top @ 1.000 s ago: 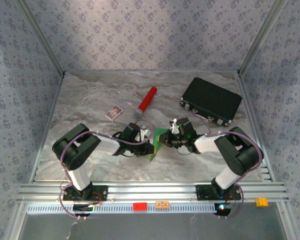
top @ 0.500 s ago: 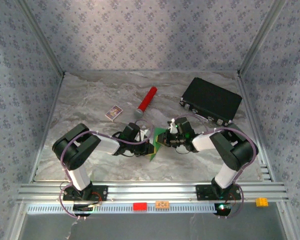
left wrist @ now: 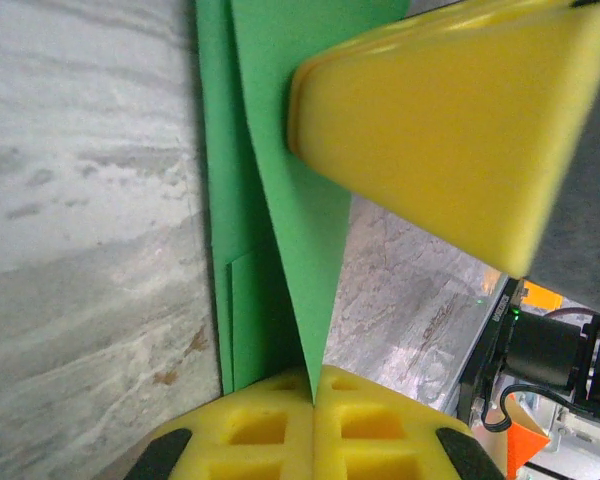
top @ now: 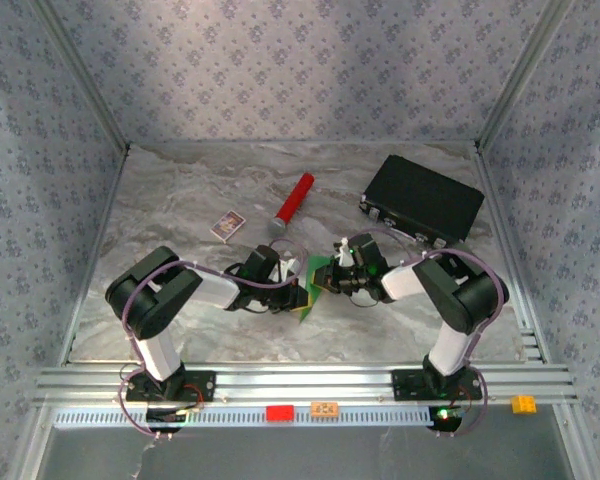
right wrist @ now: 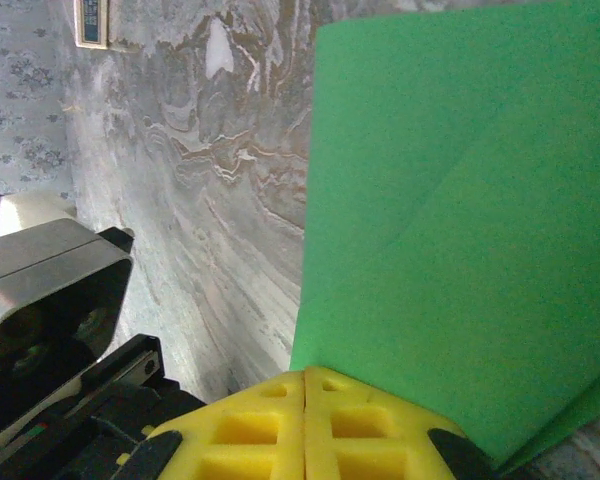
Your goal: Fold a paper plane with a square sheet of paper (pick it up from the middle)
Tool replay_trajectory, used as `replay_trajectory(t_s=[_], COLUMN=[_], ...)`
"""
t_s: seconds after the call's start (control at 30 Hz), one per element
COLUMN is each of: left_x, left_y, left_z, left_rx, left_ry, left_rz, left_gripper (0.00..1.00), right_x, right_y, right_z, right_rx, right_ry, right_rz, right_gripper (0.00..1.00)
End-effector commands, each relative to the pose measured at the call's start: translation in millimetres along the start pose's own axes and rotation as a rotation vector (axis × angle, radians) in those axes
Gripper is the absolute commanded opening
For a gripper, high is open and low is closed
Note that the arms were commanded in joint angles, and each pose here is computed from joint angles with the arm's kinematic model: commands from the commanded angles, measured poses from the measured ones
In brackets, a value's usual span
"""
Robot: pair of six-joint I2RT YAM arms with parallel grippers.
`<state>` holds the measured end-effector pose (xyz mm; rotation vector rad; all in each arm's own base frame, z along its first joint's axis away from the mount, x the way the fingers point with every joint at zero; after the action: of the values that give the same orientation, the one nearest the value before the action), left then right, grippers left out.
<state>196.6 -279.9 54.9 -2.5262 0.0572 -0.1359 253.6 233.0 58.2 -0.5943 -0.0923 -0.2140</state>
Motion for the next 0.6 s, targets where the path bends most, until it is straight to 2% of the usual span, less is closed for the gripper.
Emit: replay_trajectory(t_s=[0.0,0.2,0.3,0.37,0.57], left_x=[-11.7,-11.0,-11.9,-13.1,-17.8], left_y=[2.0,-3.9,-7.1,-9.1,-12.7], left_z=[36.7,25.4,15.5,10.9,6.2], left_rx=[0.142,0.124,0.106,0.094,0.071], left_ry=[-0.085,-0.040,-0.003,0.009,0.028], left_rz=[0.023,0.024,0.038,0.044,0.066], left_gripper=[0.00,0.13,0.15,0.15,0.04], right_x=[-2.8,-13.8,-17.2,-17.6,-17.4], right_y=[5.4,4.2,3.0,2.6,2.6], right_z=[-20.5,-41.5,-45.8,-46.8,-46.3], right_rx=[-0.088,-0.215,-0.244,-0.250,-0.263], right_ry=[0.041,0.092,0.100,0.102,0.102], right_rz=[0.016,0.026,0.027,0.026,0.025], right_gripper=[0.08,0.06,0.06,0.06,0.05])
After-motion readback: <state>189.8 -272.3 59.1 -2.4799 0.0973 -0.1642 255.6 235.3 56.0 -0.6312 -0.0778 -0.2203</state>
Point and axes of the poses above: each hand's point on the last joint's axis, 136 mm out from that joint toward the fingers, its own y axis out along the fingers, its own z axis along the line the jaws close on, x = y × z, the point moved 6 cm from there along -y, back along the fingers, and after that the axes turned 1 degree about y, right-handed, at the moved point
